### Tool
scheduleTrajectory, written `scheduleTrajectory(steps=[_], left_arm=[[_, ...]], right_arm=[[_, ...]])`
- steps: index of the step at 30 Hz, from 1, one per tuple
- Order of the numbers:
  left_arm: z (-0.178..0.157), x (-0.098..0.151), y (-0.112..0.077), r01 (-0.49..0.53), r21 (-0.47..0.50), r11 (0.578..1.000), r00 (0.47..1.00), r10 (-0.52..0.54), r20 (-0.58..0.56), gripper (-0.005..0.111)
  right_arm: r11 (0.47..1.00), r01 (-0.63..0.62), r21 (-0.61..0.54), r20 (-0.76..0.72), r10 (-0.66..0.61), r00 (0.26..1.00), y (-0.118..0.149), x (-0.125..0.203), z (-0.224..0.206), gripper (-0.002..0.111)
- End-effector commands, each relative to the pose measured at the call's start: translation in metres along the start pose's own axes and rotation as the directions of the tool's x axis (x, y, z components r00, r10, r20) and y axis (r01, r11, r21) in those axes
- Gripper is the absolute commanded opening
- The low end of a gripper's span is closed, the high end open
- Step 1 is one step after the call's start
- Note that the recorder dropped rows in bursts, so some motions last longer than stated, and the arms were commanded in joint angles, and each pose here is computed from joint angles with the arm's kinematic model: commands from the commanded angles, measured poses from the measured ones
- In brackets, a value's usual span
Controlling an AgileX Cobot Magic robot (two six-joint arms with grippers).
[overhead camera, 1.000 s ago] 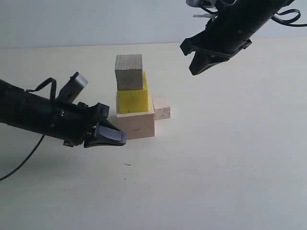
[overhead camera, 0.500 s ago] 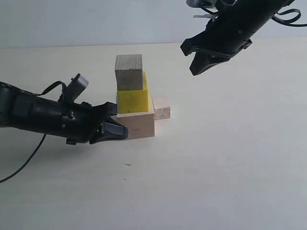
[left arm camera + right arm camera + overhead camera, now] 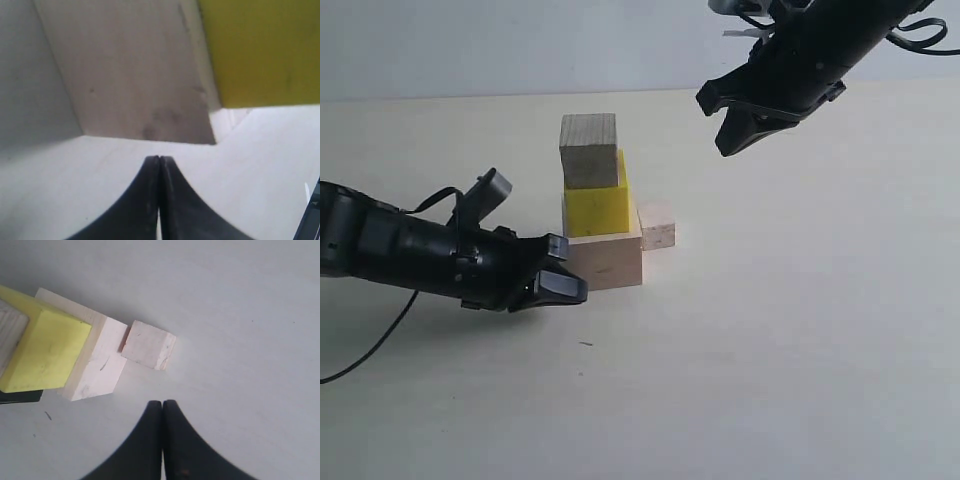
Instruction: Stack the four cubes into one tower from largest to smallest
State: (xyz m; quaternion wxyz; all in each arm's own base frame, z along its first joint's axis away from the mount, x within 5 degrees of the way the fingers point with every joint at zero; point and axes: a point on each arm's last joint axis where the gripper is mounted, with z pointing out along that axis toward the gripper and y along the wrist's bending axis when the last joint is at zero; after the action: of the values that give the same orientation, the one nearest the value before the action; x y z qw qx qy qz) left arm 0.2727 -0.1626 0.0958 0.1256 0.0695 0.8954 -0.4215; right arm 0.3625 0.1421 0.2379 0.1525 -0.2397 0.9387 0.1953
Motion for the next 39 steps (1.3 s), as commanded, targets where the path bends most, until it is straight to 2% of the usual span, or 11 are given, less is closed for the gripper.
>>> scheduleTrajectory(steps=[1, 8, 18, 22, 25, 39], left_arm=[[0.002, -0.005, -0.004, -0.025, 0.025, 0.999, 1.000, 0.025, 0.010, 0.000], [0.003, -0.015, -0.007, -0.048, 0.024, 0.999, 0.998, 0.047, 0.033, 0.000], [0.003, -0.016, -0.006, -0.053, 0.007, 0.999, 0.998, 0.053, 0.038, 0.000], [0.010, -0.018, -0.016, -0.095, 0.009, 0.995, 0.995, 0.095, 0.033, 0.000], [0.012, -0.022, -0.018, -0.103, -0.019, 0.995, 0.994, 0.103, 0.045, 0.000], [0.015, -0.026, -0.024, -0.127, -0.015, 0.992, 0.990, 0.127, 0.053, 0.000]], right_arm=[[1.000, 0.003, 0.011, 0.017, -0.003, 1.000, -0.002, -0.001, -0.004, 0.000], [1.000, 0.003, 0.011, 0.017, -0.003, 1.000, -0.002, -0.001, -0.004, 0.000], [1.000, 0.003, 0.011, 0.017, -0.003, 1.000, -0.002, -0.001, -0.004, 0.000], [1.000, 0.003, 0.011, 0.017, -0.003, 1.000, -0.002, -0.001, -0.004, 0.000], [1.000, 0.003, 0.008, 0.010, -0.003, 1.000, -0.001, -0.001, -0.004, 0.000], [1.000, 0.003, 0.008, 0.010, -0.003, 1.000, -0.001, -0.001, -0.004, 0.000]])
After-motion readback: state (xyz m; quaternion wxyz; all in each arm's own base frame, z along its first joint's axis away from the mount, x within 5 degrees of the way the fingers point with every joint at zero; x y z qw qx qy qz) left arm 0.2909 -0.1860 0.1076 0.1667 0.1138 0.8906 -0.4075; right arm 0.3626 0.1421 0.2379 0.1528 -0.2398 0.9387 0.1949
